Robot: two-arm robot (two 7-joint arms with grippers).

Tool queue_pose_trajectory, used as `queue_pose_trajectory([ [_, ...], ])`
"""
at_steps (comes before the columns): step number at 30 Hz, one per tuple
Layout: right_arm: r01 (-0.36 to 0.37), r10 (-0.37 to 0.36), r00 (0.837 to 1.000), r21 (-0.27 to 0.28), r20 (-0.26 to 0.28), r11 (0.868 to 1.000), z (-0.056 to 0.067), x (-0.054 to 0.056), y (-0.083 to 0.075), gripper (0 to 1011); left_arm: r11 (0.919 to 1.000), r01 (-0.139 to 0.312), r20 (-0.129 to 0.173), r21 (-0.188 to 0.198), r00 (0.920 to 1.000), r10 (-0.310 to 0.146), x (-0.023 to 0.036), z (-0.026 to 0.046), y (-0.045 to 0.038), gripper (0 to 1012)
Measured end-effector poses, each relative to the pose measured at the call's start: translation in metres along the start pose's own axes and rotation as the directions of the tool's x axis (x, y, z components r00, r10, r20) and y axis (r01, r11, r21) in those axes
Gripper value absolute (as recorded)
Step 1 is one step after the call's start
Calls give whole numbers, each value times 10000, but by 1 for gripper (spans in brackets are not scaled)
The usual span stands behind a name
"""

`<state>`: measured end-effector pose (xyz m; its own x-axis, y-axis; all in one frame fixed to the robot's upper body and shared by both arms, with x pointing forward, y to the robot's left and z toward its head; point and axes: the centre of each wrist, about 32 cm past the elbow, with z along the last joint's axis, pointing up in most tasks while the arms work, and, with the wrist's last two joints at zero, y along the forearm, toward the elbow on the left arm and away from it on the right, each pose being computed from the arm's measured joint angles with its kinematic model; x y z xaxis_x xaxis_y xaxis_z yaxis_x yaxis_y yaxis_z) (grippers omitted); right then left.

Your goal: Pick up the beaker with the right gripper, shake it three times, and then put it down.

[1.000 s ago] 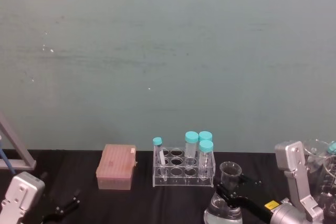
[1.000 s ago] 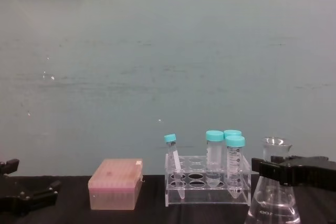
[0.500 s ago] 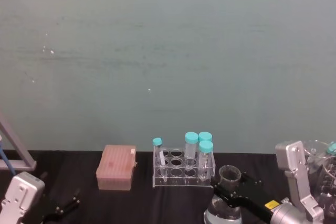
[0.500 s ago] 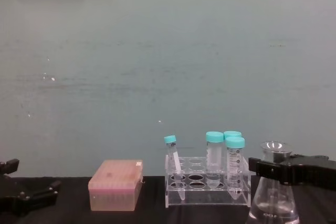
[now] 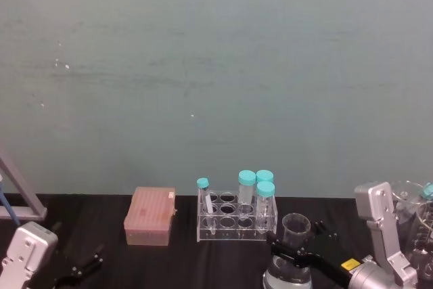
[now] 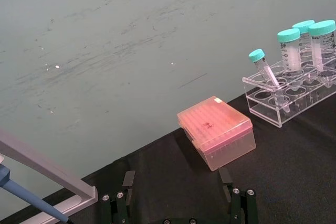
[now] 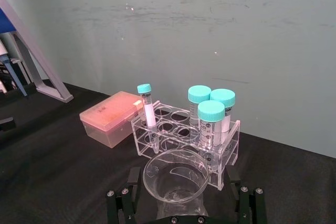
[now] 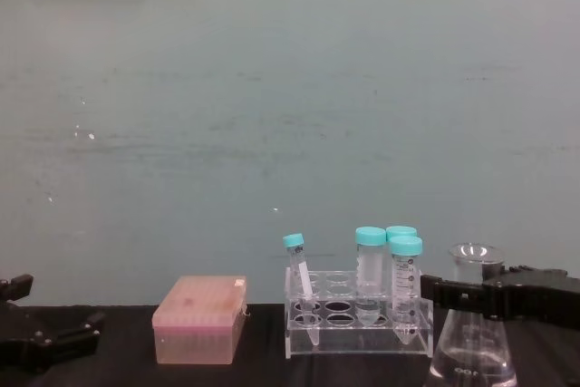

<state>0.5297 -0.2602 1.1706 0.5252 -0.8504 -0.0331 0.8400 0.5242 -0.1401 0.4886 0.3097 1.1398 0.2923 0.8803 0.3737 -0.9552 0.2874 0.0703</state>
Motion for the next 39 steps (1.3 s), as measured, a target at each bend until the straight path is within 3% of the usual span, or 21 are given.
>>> queue_pose_trajectory([
  [13, -15, 13, 10000, 282, 65, 9996, -4, 12, -46, 1003, 10000, 0, -1, 1, 10000, 0, 0, 0, 0, 1000],
  [22, -136, 142, 9999, 925, -64, 9956, 38, 69, -102, 1003, 10000, 0, 0, 0, 10000, 0, 0, 0, 0, 1000],
  [30, -90, 116, 9998, 1793, -132, 9838, 89, 135, -126, 1003, 10000, 0, 0, 1, 10000, 0, 0, 0, 0, 1000],
  [32, 671, -702, 9975, 2260, 55, 9718, 94, 137, -128, 1003, 10000, 0, 0, 0, 10000, 0, 0, 0, 0, 1000],
  [35, 1519, -1641, 9860, 2430, 307, 9581, 92, 137, -130, 1003, 10000, 0, -1, 1, 10000, 0, 0, 0, 0, 1000],
  [37, 2343, -2550, 9652, 2418, 578, 9416, 85, 131, -131, 1003, 10000, 0, 0, 0, 10000, 0, 0, 0, 0, 1000],
  [38, 2343, -2550, 9652, 2418, 578, 9416, 85, 131, -131, 1003, 10000, -1, -1, 1, 10000, 1, 0, 0, 0, 1000],
  [39, 2927, -3170, 9454, 2307, 759, 9280, 78, 130, -133, 1003, 10000, 0, 0, 1, 10000, 0, 0, 0, 0, 1000],
])
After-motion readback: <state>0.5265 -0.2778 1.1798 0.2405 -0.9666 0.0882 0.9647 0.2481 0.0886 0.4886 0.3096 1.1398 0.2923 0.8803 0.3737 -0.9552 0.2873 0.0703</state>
